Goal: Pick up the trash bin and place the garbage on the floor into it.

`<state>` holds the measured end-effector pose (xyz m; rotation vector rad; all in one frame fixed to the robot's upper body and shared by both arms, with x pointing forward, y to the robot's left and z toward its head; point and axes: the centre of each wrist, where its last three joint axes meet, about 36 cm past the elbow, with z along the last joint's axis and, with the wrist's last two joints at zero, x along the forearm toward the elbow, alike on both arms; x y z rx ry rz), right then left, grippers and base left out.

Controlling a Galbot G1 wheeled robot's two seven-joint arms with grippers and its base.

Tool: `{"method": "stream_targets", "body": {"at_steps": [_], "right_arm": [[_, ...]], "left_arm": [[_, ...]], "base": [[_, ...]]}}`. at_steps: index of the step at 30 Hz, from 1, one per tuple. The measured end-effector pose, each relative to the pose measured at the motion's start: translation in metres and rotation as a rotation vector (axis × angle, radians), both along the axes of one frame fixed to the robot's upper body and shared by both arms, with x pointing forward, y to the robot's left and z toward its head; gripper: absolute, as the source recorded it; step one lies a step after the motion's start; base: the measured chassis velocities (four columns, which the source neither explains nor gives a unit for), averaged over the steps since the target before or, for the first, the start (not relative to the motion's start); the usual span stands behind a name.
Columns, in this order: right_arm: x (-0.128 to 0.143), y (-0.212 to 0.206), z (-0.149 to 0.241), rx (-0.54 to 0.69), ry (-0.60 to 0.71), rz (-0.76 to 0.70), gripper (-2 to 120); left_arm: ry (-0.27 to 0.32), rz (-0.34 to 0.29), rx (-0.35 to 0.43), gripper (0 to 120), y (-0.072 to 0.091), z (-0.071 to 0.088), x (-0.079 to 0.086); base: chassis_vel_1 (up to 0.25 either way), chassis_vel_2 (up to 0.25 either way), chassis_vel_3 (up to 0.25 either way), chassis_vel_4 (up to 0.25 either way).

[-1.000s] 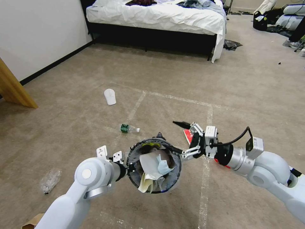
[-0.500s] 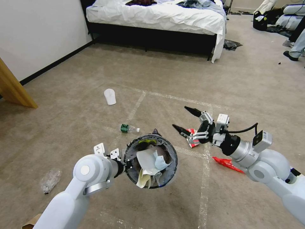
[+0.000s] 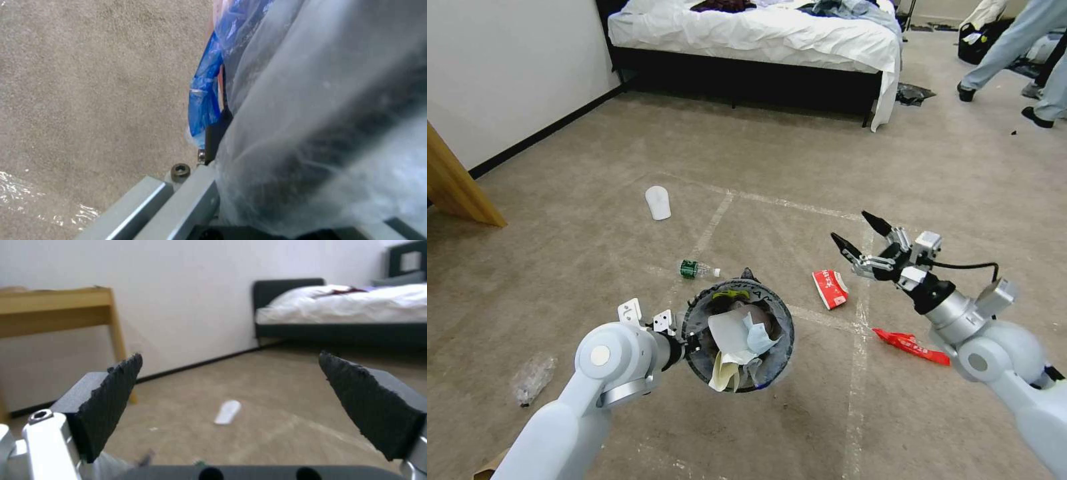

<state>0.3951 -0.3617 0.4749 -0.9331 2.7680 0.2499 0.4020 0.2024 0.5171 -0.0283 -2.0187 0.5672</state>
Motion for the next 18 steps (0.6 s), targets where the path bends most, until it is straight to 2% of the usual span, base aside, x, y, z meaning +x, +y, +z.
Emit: {"method": "stream_targets", "body": {"at_steps": [8, 18], "right_arm": [[-0.02, -0.027, -0.041, -0.015, 0.03, -0.168, 100], [-0.047, -0.053, -0.077, -0.074, 0.069, -0.3, 100]], "left_arm": [[-0.002, 0.008, -0.002, 0, -0.002, -0.005, 0.007], [-0.006, -0.006, -0.002, 0, -0.008, -0.009, 0.01]], "base": [[0.0, 0.0, 0.0, 0.0], [0.0, 0.0, 0.0, 0.0]]}}
